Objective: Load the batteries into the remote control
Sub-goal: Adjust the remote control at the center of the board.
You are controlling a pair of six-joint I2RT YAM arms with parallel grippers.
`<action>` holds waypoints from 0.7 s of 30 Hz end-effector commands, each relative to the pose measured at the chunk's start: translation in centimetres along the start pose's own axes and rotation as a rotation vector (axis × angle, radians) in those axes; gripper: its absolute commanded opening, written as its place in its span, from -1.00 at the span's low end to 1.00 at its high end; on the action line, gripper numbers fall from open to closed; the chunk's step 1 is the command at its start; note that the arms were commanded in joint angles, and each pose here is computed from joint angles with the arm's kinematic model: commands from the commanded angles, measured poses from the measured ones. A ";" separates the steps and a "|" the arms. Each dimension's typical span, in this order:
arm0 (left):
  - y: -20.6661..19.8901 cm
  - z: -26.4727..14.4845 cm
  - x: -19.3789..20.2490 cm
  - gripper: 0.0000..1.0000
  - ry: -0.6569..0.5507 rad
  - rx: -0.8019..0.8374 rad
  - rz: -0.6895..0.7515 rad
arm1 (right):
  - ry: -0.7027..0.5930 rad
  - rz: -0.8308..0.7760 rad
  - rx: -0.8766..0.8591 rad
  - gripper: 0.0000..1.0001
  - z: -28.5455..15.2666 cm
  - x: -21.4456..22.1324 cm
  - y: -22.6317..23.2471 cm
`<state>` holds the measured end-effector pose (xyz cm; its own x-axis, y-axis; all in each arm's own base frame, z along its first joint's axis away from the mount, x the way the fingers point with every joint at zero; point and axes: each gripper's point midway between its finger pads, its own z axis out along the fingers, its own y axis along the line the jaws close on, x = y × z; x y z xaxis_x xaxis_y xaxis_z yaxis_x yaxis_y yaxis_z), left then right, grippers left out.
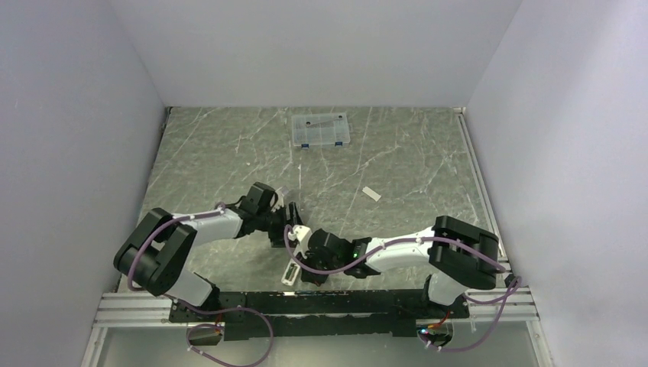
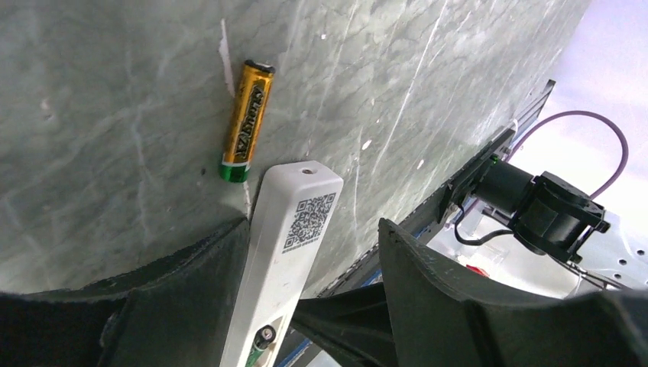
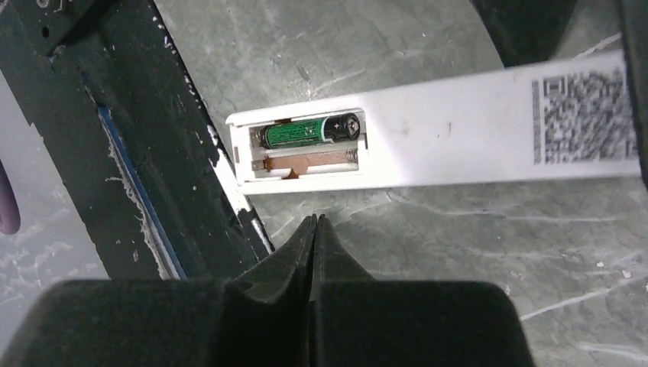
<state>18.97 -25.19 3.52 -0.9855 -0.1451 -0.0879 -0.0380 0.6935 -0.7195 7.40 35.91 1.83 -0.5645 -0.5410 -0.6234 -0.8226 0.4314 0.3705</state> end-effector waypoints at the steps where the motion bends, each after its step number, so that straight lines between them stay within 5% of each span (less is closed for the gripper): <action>1: 0.9 1.2 0.5 0.41 0.021 -0.042 0.019 | -0.035 0.001 -0.011 -1.00 0.6 -1.6 0.7; 21: -1.6 4.4 3.0 0.32 0.136 -0.018 0.107 | -0.069 -0.001 0.049 -0.97 0.1 -3.0 0.1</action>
<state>17.39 -30.76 3.51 -0.9964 0.0161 -0.0828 0.0735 0.6467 -0.7592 8.27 36.87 1.87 -0.5727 -0.5193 -0.6343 -0.8124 0.4633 0.3542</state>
